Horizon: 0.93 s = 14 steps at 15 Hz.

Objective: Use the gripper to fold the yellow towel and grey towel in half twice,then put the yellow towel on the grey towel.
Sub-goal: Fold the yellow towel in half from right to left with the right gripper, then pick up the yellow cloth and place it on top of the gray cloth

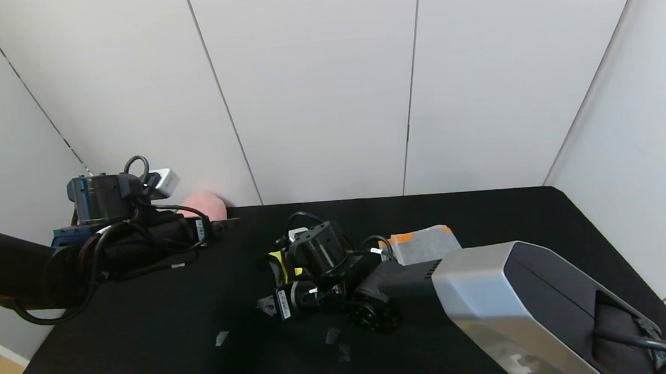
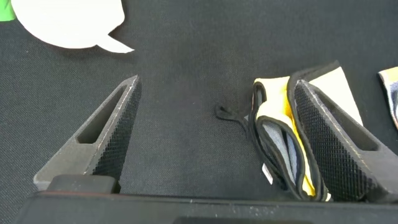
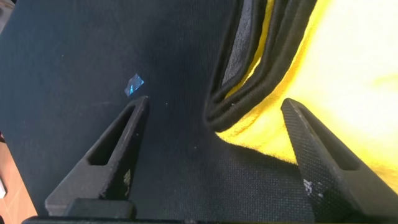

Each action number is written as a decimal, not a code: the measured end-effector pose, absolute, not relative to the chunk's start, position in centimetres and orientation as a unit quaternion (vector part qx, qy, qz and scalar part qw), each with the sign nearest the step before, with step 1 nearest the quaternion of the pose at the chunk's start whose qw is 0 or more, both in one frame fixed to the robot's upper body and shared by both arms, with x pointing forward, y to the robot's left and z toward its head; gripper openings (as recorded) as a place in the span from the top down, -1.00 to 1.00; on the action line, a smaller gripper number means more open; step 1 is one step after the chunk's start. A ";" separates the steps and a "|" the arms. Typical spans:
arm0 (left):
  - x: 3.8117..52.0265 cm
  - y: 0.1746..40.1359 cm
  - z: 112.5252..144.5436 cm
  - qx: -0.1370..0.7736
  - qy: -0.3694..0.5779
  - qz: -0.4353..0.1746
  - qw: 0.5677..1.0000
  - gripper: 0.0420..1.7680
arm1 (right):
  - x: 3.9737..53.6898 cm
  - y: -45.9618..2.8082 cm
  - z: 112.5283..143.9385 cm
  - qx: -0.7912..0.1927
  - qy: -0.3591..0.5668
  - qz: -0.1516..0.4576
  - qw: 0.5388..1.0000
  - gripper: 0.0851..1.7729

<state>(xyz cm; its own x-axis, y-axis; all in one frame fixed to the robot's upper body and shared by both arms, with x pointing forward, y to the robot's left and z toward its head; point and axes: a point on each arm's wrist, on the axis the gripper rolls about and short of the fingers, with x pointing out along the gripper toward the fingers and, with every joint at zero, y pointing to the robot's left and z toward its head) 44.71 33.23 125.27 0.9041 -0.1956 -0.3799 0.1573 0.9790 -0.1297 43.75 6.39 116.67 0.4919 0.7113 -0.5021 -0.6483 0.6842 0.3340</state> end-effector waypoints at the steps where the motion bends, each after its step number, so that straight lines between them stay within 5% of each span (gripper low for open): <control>1: 44.7 33.2 125.3 -0.048 0.199 -0.091 0.975 -0.94 | 43.8 6.3 116.8 0.051 0.313 0.394 0.863 -0.74; 14: 44.0 29.7 123.5 -0.054 0.247 -0.131 0.959 -0.94 | 46.6 -0.9 124.1 0.072 0.305 0.328 0.891 -0.89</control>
